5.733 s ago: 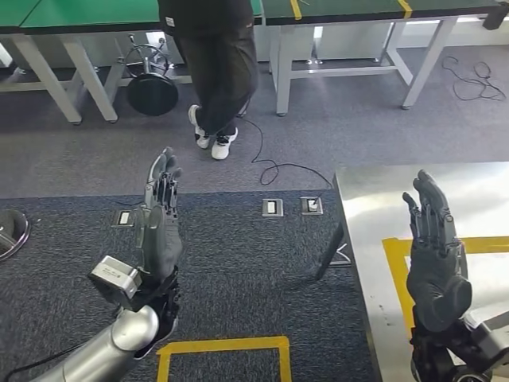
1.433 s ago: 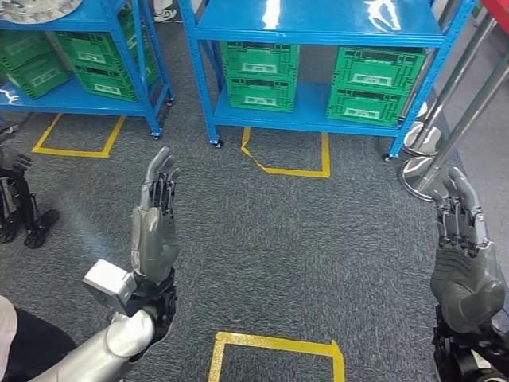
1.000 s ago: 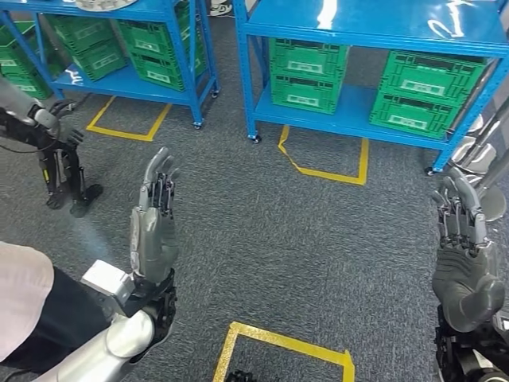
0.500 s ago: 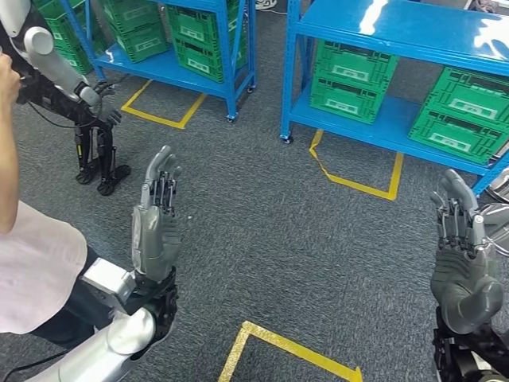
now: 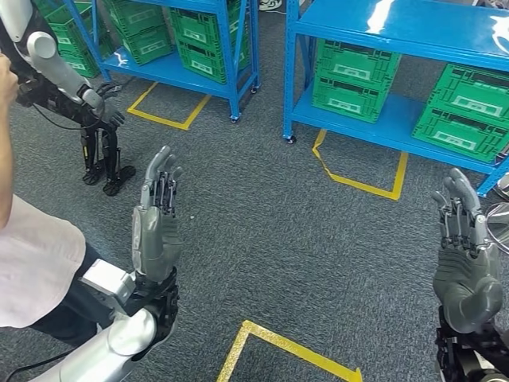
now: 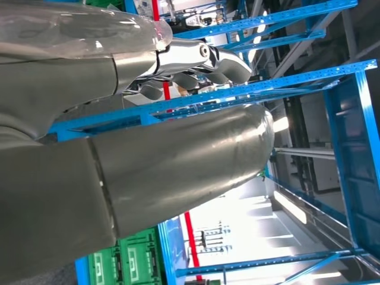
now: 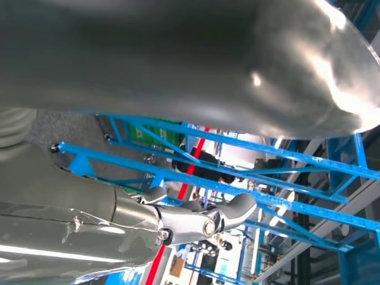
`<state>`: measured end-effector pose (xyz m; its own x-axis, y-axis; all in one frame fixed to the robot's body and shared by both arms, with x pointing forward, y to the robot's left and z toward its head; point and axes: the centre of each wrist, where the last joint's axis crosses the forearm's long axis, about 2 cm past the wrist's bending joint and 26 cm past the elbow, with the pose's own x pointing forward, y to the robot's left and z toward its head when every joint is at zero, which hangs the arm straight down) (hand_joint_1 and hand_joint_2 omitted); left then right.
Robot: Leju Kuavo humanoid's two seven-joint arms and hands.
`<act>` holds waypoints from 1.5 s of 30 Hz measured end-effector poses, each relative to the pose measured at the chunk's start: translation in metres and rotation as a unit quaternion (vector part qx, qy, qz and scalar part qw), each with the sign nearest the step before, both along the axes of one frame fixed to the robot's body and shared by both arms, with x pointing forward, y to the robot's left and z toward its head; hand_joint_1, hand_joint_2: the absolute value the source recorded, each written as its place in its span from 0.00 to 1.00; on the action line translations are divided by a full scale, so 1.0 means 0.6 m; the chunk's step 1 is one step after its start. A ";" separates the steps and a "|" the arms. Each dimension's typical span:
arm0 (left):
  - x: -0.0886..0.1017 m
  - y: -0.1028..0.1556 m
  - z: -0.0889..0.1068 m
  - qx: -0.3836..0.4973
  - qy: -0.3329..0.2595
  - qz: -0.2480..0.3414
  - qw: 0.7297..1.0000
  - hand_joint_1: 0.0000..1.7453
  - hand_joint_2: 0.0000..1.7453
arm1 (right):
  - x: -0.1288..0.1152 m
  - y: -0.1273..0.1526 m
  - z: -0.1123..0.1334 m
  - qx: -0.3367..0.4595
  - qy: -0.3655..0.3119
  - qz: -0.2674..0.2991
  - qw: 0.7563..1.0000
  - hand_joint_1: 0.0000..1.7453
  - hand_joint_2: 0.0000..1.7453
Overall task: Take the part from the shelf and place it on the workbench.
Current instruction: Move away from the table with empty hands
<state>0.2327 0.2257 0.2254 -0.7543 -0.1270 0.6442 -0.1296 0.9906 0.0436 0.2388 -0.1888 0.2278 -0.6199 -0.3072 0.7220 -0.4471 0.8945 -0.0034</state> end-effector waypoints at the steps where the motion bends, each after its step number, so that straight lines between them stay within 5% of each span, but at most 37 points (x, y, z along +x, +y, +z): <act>1: 0.000 0.000 0.000 0.000 0.000 0.000 1.000 0.00 0.00 | 0.000 0.000 0.000 0.000 0.000 0.000 1.000 0.00 0.00; 45: -0.002 0.002 -0.003 0.007 0.014 -0.009 1.000 0.00 0.00 | 0.003 0.001 -0.002 0.000 -0.004 0.004 1.000 0.00 0.00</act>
